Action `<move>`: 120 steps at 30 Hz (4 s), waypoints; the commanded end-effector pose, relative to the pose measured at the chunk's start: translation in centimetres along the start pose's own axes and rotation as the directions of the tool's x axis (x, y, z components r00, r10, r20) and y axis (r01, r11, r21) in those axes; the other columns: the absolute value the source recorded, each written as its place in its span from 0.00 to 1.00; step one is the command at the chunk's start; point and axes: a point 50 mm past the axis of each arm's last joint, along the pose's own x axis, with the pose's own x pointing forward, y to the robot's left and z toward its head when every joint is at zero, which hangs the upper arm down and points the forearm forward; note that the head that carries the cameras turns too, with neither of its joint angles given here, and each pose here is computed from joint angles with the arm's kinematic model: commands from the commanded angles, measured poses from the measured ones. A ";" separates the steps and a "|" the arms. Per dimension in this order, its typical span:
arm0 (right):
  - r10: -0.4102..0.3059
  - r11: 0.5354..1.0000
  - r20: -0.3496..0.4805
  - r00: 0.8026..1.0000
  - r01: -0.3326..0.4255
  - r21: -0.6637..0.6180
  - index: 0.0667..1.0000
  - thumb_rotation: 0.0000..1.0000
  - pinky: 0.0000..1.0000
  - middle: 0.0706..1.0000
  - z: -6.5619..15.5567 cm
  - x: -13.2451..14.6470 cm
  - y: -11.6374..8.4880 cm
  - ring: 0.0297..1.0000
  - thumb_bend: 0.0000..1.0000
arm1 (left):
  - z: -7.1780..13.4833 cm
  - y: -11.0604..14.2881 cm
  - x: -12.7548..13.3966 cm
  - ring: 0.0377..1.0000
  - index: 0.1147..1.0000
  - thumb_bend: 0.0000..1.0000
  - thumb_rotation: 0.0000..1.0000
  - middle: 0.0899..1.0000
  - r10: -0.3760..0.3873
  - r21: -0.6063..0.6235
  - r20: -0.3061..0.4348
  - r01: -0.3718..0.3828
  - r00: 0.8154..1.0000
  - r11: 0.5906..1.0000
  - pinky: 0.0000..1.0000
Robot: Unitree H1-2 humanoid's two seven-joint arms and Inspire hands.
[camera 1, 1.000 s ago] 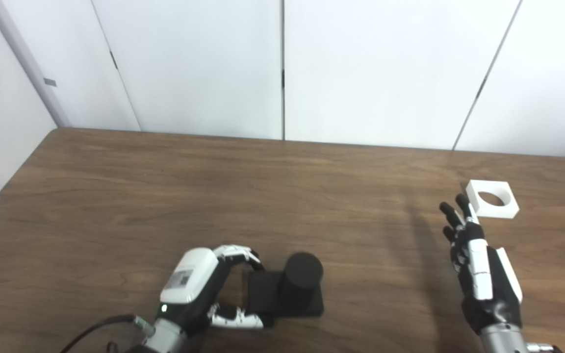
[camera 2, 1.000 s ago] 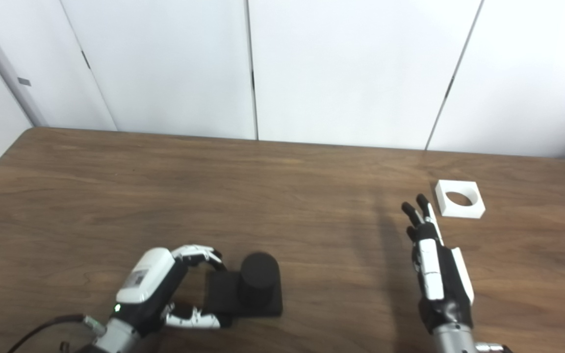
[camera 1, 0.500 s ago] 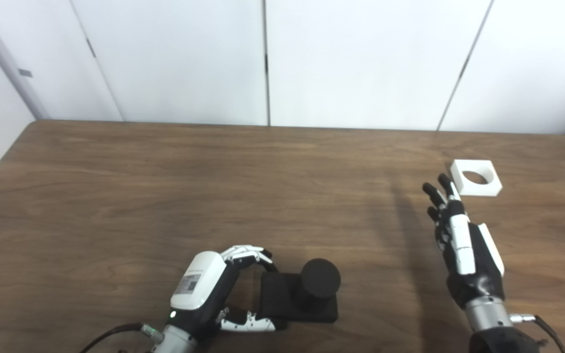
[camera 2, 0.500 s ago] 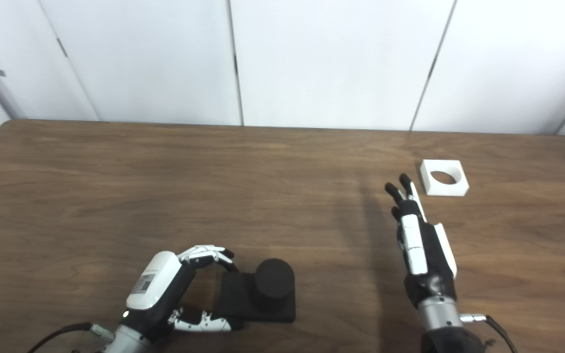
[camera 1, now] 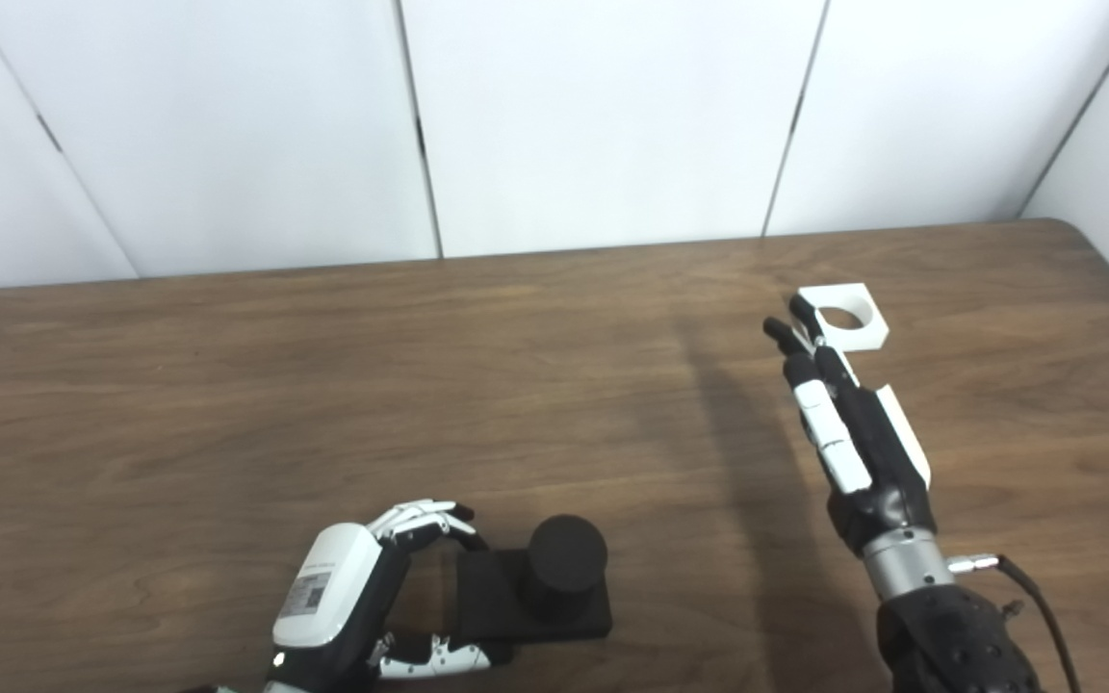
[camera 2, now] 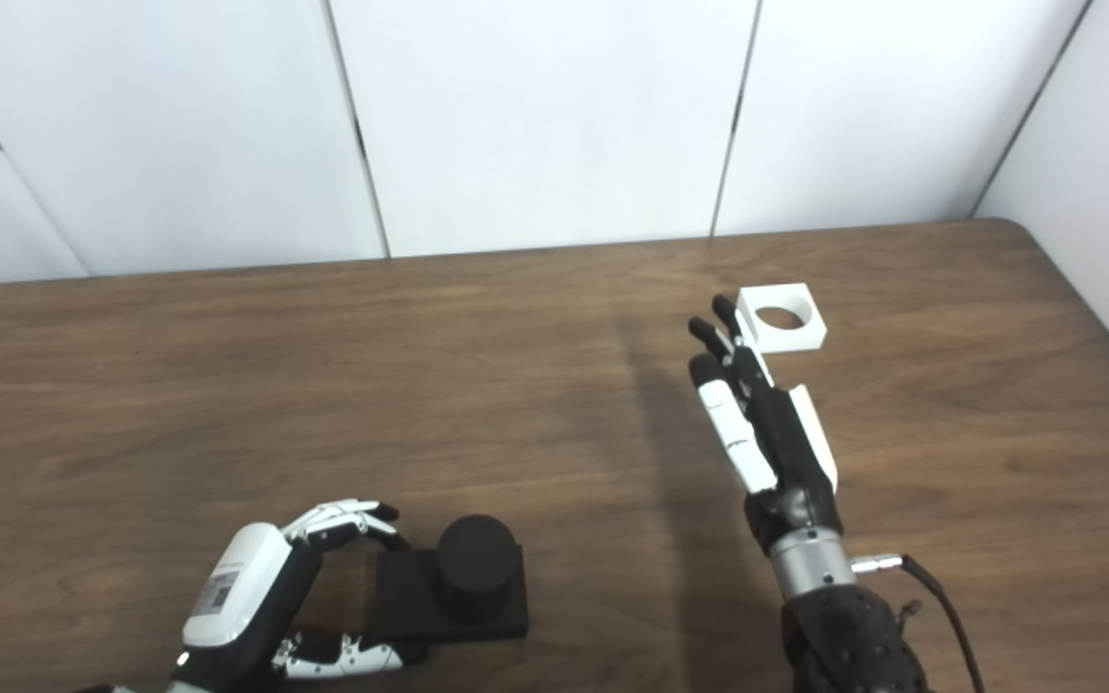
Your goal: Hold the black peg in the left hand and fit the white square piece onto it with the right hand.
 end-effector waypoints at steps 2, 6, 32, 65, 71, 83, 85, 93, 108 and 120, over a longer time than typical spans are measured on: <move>0.001 1.000 -0.018 1.000 -0.001 -0.006 0.95 0.83 1.00 0.91 0.8 -2.0 -1.4 0.98 0.55 | -0.4 -1.7 -0.6 0.79 0.42 0.52 0.04 0.74 -0.139 0.024 -0.027 0.139 0.990 0.990 0.69; 0.004 1.000 -0.006 1.000 -0.004 0.006 0.96 0.83 1.00 0.91 1.5 -2.1 -1.8 0.98 0.53 | -0.5 -1.7 -0.5 0.78 0.42 0.52 0.04 0.73 -0.150 0.080 -0.039 0.153 0.988 0.985 0.70; 0.121 0.851 0.105 0.987 -0.049 -0.523 0.95 0.55 0.94 0.91 7.1 4.1 -8.0 0.94 0.61 | -0.1 -2.4 0.2 0.80 0.42 0.52 0.05 0.74 -0.170 0.233 -0.122 0.195 0.978 0.953 0.79; 0.128 0.037 -0.264 0.956 -0.271 -0.962 0.94 0.24 1.00 1.00 10.7 21.8 -9.4 1.00 0.96 | -0.9 -2.7 -1.1 0.81 0.42 0.52 0.05 0.75 -0.160 0.258 -0.130 0.190 0.978 0.947 0.84; 0.107 0.026 -0.289 0.951 -0.294 -0.956 0.94 0.25 1.00 1.00 10.6 24.1 -8.9 1.00 0.95 | -0.9 -2.6 -1.2 0.81 0.42 0.52 0.05 0.75 -0.158 0.259 -0.130 0.187 0.979 0.948 0.84; 0.053 0.063 -0.343 0.938 -0.346 -0.936 0.93 0.25 1.00 1.00 8.9 26.6 -7.1 1.00 0.92 | -0.4 -2.3 -1.3 0.81 0.42 0.52 0.05 0.74 -0.157 0.258 -0.126 0.185 0.980 0.948 0.83; 0.050 0.060 -0.350 0.935 -0.353 -0.934 0.93 0.26 1.00 0.99 8.6 26.9 -6.7 1.00 0.91 | -0.3 -2.2 -1.3 0.81 0.42 0.52 0.05 0.74 -0.156 0.256 -0.126 0.184 0.980 0.949 0.83; 0.058 0.063 -0.390 0.919 -0.393 -0.917 0.92 0.27 1.00 0.99 7.4 27.1 -5.5 1.00 0.92 | 0.1 -2.0 -1.3 0.80 0.42 0.52 0.05 0.74 -0.147 0.256 -0.125 0.175 0.981 0.951 0.82; 0.024 0.054 -0.427 0.904 -0.427 -0.902 0.90 0.23 1.00 0.98 5.1 26.4 -5.9 1.00 0.86 | 0.6 -1.7 -1.2 0.79 0.42 0.52 0.05 0.74 -0.148 0.247 -0.122 0.174 0.981 0.953 0.81; -0.010 0.039 -0.433 0.901 -0.432 -0.901 0.87 0.23 1.00 0.98 5.0 26.0 -7.4 1.00 0.83 | 0.8 -1.6 -1.1 0.79 0.42 0.52 0.05 0.74 -0.151 0.244 -0.126 0.178 0.981 0.953 0.81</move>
